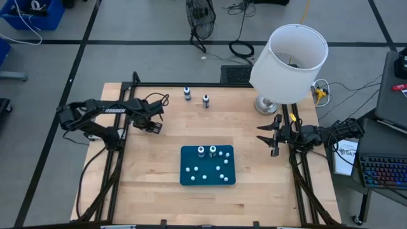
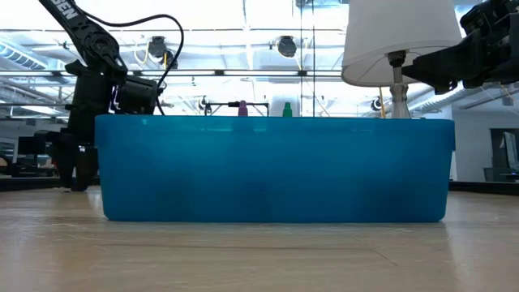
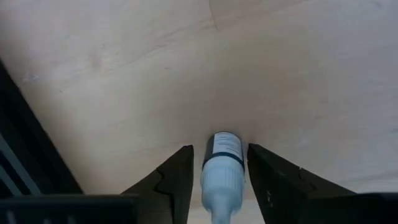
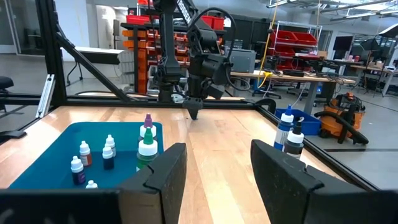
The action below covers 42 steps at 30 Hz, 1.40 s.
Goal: Pick & Place food coloring
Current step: Put the small purple food coloring bottle into the blue bin
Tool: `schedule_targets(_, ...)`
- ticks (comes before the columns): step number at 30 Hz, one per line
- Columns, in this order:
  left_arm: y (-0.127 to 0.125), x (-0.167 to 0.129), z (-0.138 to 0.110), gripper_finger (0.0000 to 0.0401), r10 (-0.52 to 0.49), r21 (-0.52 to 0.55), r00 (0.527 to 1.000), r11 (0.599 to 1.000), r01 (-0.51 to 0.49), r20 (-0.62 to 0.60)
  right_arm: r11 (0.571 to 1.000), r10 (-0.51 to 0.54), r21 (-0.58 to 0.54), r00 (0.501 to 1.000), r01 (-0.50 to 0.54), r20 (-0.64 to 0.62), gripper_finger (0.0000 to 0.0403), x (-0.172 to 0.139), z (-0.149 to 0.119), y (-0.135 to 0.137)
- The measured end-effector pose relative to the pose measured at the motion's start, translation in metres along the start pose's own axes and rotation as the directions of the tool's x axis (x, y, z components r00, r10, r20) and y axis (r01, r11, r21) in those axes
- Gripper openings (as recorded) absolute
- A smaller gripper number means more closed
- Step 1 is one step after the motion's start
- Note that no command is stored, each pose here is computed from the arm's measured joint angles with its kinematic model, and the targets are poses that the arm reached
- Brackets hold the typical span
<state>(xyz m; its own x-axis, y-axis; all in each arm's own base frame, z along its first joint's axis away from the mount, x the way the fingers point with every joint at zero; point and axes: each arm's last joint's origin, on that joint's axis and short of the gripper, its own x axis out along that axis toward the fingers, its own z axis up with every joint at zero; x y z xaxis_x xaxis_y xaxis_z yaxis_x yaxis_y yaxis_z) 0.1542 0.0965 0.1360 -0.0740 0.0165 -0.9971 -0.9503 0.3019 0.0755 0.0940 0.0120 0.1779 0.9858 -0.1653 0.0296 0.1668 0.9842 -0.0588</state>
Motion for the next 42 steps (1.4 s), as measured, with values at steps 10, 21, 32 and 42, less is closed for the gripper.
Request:
schedule_targets(10, -0.0014, -0.0019, 0.0020, 0.0152, 0.000, 0.009, 1.000, 1.000, 0.000, 0.013, 1.000, 0.000, 0.000, 1.000, 0.000, 0.000, 0.0167, 0.0000, 0.0000, 0.0000)
schedule_targets(21, -0.0017, -0.0020, 0.0019, 0.0152, -0.008, 0.028, 1.000, 1.000, 0.008, 0.006, 1.000, 0.000, 0.000, 1.000, 0.000, 0.000, 0.0167, 0.0000, 0.0000, 0.0000)
schedule_targets(32, 0.0000, -0.0023, -0.0004, 0.0152, 0.007, 0.033, 1.000, 0.999, -0.006, -0.022, 1.000, 0.000, 0.000, 1.000, 0.000, 0.000, 0.0167, 0.0000, 0.0000, 0.0000)
schedule_targets(42, 0.0010, -0.0023, -0.0011, 0.0152, 0.021, 0.042, 0.999, 0.999, -0.020, -0.024, 1.000, 0.000, 0.000, 1.000, 0.000, 0.000, 0.0167, 0.0000, 0.0000, 0.0000)
